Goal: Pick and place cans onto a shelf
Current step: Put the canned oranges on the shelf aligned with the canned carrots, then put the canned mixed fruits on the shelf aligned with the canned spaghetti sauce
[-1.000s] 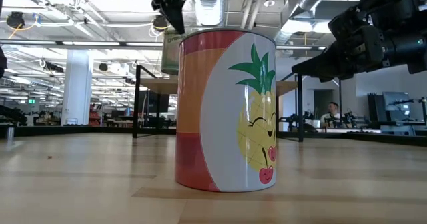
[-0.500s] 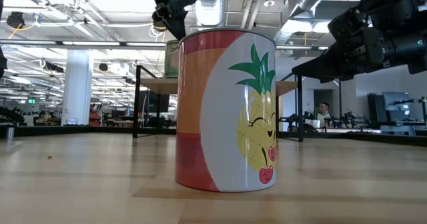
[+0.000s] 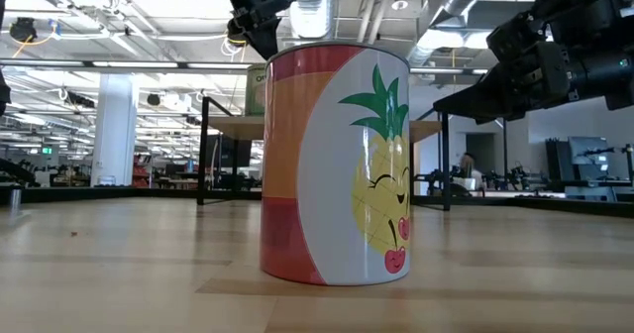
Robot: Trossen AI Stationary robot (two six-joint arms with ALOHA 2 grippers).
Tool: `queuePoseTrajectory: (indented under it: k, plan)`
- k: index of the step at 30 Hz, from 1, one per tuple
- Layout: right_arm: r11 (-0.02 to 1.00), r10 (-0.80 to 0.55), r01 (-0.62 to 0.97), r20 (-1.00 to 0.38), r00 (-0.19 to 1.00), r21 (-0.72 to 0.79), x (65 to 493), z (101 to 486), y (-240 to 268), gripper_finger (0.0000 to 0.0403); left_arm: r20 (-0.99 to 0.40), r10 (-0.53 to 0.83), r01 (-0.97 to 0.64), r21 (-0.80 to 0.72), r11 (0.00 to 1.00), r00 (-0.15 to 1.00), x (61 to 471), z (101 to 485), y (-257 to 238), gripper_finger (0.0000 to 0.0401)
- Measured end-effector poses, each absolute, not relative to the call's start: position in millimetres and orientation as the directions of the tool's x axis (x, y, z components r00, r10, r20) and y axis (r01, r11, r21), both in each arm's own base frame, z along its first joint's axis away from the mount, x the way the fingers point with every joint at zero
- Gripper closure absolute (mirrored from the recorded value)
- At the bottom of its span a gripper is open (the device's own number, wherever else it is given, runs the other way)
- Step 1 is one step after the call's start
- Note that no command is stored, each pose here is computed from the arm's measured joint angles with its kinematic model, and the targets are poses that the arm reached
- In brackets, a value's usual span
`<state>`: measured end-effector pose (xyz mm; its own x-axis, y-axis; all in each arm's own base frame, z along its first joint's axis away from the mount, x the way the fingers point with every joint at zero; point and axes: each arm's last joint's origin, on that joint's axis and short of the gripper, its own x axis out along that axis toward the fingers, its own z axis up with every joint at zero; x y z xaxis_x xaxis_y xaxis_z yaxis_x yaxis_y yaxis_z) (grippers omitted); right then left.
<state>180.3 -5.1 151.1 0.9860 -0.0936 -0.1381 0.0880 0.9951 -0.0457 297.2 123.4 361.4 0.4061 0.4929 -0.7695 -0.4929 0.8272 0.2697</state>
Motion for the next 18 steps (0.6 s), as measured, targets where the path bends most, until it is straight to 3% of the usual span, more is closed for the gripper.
queuePoseTrajectory:
  k: [10, 18]
  plan:
    - [0.995, -0.094, 0.088, -0.138, 0.986, -0.046, 180.3, 151.1, -5.1, 0.0386, -0.737, 0.491, -0.426, 0.300, 0.853, 0.465, 297.4, 374.9, 118.3, 0.0358]
    - [0.995, -0.095, 0.088, -0.139, 0.986, -0.054, 180.3, 151.0, -5.2, 0.0386, -0.756, 0.289, -0.165, 0.238, 0.957, 0.587, 304.1, 377.3, 58.4, 0.0368]
